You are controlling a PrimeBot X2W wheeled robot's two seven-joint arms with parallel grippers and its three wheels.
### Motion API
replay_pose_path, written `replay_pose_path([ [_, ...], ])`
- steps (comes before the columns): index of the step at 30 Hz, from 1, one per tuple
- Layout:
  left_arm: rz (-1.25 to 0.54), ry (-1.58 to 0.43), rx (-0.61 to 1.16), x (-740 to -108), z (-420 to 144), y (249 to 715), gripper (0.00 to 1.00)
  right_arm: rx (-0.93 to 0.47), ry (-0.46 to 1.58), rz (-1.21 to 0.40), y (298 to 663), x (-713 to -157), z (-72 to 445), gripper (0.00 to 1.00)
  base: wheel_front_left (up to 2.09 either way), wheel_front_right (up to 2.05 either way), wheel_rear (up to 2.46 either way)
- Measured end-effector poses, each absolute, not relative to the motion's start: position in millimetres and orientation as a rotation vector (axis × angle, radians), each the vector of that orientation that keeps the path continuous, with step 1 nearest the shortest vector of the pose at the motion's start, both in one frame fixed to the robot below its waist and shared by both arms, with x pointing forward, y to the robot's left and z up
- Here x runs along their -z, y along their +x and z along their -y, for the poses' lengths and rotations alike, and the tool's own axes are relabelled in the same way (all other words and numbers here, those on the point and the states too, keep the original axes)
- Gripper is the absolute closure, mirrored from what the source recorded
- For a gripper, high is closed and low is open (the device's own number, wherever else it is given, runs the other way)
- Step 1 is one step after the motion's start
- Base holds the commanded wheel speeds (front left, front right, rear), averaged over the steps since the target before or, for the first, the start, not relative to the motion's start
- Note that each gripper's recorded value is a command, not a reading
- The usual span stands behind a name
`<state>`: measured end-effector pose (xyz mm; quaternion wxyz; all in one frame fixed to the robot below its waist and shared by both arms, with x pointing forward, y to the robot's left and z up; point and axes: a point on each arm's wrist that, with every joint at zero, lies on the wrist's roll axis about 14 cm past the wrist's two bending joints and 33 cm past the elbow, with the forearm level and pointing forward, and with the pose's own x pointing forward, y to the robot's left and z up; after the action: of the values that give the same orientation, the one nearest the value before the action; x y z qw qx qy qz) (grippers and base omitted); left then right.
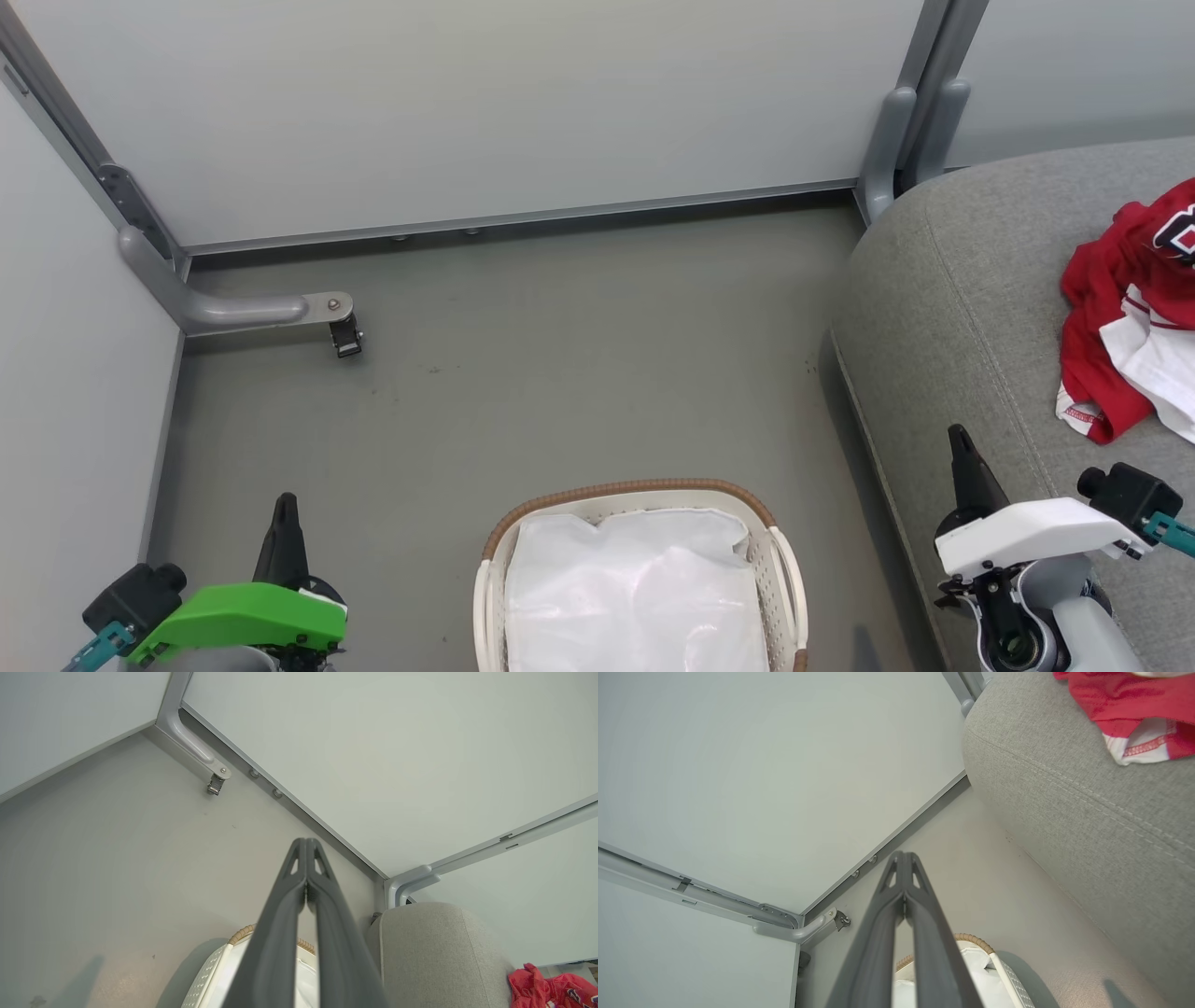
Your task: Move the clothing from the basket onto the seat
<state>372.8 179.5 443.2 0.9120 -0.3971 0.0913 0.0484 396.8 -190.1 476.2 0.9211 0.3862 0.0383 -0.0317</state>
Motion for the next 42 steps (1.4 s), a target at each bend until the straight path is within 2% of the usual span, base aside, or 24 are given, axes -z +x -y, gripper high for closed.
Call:
replay_pose_path([
  [42, -0.105, -1.258, -0.085, -475, -190, 382, 1.00, 0.061, 1.244, -0.046, 392, -492, 197, 1.00, 0.00, 0.00, 0.00],
])
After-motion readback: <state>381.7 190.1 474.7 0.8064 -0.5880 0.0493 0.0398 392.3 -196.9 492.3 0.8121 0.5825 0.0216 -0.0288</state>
